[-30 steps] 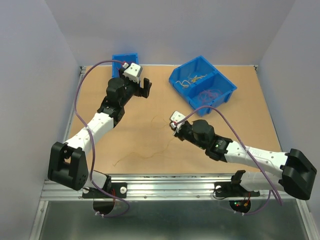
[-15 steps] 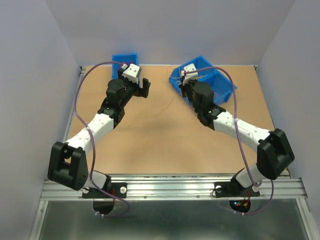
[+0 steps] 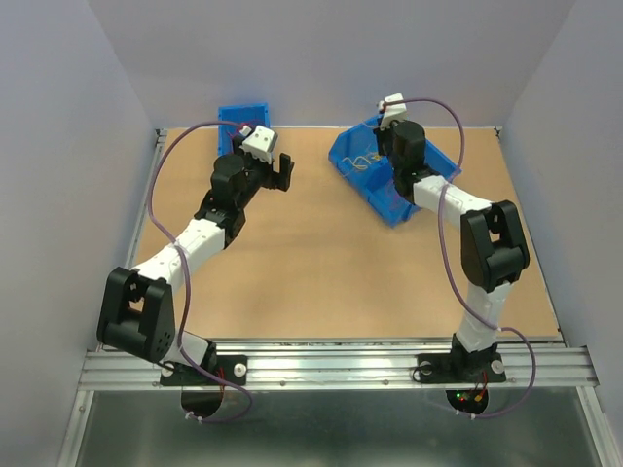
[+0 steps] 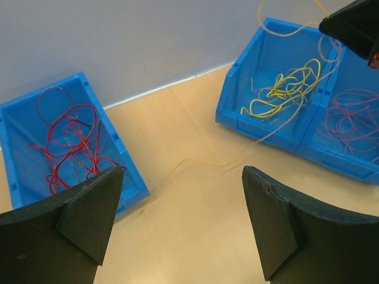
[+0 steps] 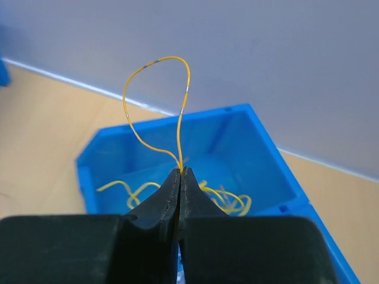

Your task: Untangle the cables

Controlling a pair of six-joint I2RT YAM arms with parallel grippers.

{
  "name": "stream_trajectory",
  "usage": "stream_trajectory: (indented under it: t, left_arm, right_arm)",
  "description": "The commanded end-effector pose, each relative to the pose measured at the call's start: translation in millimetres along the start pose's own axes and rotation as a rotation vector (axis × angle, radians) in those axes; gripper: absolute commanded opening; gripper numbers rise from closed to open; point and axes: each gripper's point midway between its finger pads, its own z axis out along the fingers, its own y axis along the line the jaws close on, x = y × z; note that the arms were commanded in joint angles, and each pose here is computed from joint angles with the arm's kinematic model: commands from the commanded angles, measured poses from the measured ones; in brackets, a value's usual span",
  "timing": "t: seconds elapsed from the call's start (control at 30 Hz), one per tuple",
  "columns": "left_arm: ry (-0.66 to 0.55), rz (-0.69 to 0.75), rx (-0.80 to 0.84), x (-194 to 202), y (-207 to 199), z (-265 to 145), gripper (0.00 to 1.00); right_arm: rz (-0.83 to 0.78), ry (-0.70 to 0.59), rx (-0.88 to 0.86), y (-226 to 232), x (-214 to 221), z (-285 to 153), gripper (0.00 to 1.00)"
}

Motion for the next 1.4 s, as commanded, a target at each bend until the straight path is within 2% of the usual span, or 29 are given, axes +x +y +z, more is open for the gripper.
stream_trajectory:
  t: [0.0, 0.3, 0.43, 0.5, 0.67, 0.77, 0.9, 1.07, 1.1, 1.23, 1.27, 1.3, 1.37]
  left_arm:
    - [-0.065, 0.014, -0.02, -19.6, 5.9, 4.5, 0.93]
    - [-0.047, 0.011, -0.004, -13.6, 3.3, 9.2, 0.93]
    - [-0.035, 0.009, 0.001, -10.3, 2.6, 11.9, 0.93]
    - [-0.031, 0.008, 0.001, -9.0, 2.5, 12.4, 0.93]
    - [-0.025, 0.009, 0.006, -7.8, 2.4, 14.2, 0.93]
    - [-0.021, 0.01, 0.01, -6.8, 1.4, 14.9, 0.93]
    - [-0.012, 0.016, 0.018, -4.1, 0.3, 16.0, 0.93]
    - [0.041, 0.025, 0.047, 12.5, -4.1, 28.9, 0.93]
    - [0.053, 0.03, 0.05, 17.4, -5.1, 31.9, 0.93]
    - [0.119, 0.042, 0.057, 48.2, -4.0, 53.9, 0.95]
    - [0.118, 0.053, 0.054, 46.7, -3.5, 60.2, 0.95]
    - [0.136, 0.053, 0.05, 52.6, -2.3, 63.8, 0.95]
    - [0.167, 0.055, 0.068, 65.1, -5.1, 72.7, 0.95]
  right_arm:
    - [0.131, -0.183, 0.042, -27.3, -58.5, 5.7, 0.01]
    - [0.136, -0.221, 0.274, -69.4, -62.9, -5.5, 0.0]
    - [0.184, -0.199, 0.447, -102.6, -52.4, -10.0, 0.01]
    - [0.211, -0.208, 0.471, -112.2, -54.6, -14.7, 0.01]
    - [0.203, -0.225, 0.417, -103.9, -59.7, -7.8, 0.01]
    - [0.187, -0.2, 0.382, -94.5, -45.7, 3.9, 0.0]
    - [0.188, -0.141, 0.42, -96.8, -25.7, 6.8, 0.01]
    - [0.225, -0.138, 0.489, -110.8, -27.3, -19.2, 0.01]
    - [0.234, -0.166, 0.488, -114.6, -42.5, -30.0, 0.0]
    - [0.233, -0.184, 0.48, -118.9, -55.8, -55.3, 0.0]
    - [0.224, -0.162, 0.474, -117.5, -48.0, -61.0, 0.0]
    - [0.231, -0.181, 0.47, -120.5, -60.8, -72.2, 0.0]
    - [0.212, -0.119, 0.393, -108.0, -50.8, -79.0, 0.01]
